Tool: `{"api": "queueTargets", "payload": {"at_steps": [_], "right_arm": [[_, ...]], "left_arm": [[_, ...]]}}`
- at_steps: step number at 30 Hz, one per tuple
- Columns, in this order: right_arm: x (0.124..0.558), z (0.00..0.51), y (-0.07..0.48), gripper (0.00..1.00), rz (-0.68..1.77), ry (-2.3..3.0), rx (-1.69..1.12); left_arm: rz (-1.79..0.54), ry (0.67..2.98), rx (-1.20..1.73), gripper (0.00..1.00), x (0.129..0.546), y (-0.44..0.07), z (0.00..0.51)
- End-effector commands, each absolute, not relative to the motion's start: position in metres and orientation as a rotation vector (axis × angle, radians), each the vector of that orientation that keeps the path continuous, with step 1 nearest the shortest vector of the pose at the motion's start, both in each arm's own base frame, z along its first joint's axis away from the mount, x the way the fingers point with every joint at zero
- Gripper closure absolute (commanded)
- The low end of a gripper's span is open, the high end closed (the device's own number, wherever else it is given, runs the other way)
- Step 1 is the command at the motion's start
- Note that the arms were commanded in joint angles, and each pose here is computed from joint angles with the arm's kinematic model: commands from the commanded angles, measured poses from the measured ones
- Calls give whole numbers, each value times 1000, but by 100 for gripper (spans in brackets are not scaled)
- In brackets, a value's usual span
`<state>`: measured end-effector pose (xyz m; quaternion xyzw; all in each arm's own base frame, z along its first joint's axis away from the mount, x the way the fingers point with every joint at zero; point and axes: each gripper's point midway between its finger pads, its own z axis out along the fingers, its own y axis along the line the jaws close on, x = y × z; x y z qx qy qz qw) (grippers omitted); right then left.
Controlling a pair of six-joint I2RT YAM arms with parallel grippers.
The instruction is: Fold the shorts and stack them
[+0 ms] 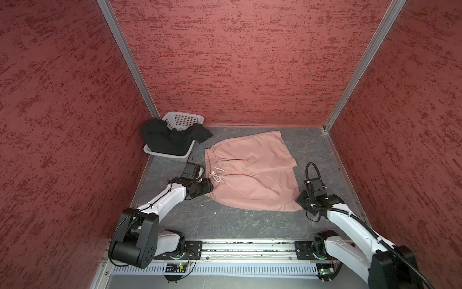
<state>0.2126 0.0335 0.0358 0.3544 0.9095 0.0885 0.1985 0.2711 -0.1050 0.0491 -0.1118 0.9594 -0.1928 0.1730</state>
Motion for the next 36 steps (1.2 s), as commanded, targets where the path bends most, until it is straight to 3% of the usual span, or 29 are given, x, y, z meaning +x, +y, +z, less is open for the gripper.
{"api": "queueTargets", "payload": {"at_steps": [1, 9, 15, 17, 32, 33, 36], "right_arm": [[224, 50, 36, 100, 299, 2497, 991], [229, 57, 36, 100, 308, 2477, 971], [231, 59, 37, 100, 323, 2466, 964], [231, 60, 37, 100, 323, 2464, 964], [223, 74, 12, 100, 250, 2410, 1022], [223, 74, 14, 96, 267, 2415, 1018], [223, 77, 20, 71, 311, 2420, 1005]], "left_arm": [[-614, 2727, -317, 43, 270, -112, 42], [-629, 2757, -331, 51, 265, -111, 38], [-862, 2691, -308, 91, 268, -136, 45], [-899, 2679, -308, 100, 267, -139, 48], [-803, 2667, -480, 100, 256, -93, 74], [-814, 2675, -485, 96, 255, -94, 72], [-841, 2685, -506, 59, 251, -96, 66]]}}
